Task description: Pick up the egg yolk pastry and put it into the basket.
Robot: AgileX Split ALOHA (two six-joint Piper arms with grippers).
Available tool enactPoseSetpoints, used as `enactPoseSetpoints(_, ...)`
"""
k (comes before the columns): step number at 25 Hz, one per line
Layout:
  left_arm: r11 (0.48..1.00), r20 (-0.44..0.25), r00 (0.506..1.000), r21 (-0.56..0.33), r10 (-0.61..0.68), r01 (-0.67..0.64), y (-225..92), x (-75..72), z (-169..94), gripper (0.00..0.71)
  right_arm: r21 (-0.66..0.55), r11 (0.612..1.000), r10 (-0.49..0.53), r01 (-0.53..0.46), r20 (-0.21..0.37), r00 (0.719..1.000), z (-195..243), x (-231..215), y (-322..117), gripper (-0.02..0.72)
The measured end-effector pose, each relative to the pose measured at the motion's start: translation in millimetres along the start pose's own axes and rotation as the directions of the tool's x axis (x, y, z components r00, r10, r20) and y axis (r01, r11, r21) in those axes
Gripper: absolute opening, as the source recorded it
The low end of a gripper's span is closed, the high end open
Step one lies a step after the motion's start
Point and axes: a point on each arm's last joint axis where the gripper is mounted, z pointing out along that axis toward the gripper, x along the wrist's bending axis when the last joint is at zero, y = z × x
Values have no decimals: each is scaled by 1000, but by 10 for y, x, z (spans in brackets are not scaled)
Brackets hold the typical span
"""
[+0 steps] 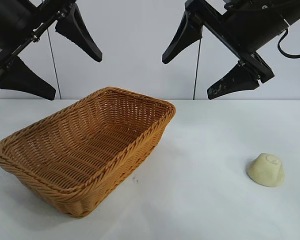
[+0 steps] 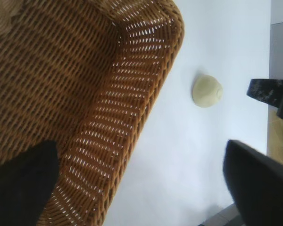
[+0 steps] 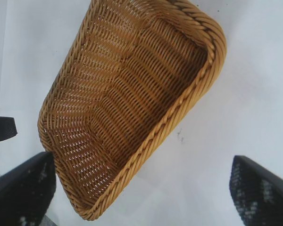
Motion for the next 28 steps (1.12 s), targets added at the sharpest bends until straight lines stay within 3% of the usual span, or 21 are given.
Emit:
enactPoseSetpoints(21, 1000, -3, 1000, -25, 0, 0, 23, 4, -16, 696, 0, 1000, 1, -1, 0, 1000, 0, 0, 0, 694)
enactPoseSetpoints(28, 999, -18, 1000, -39, -5, 4, -60, -112, -316, 696, 0, 1000, 1, -1, 0, 1000, 0, 0, 0, 694)
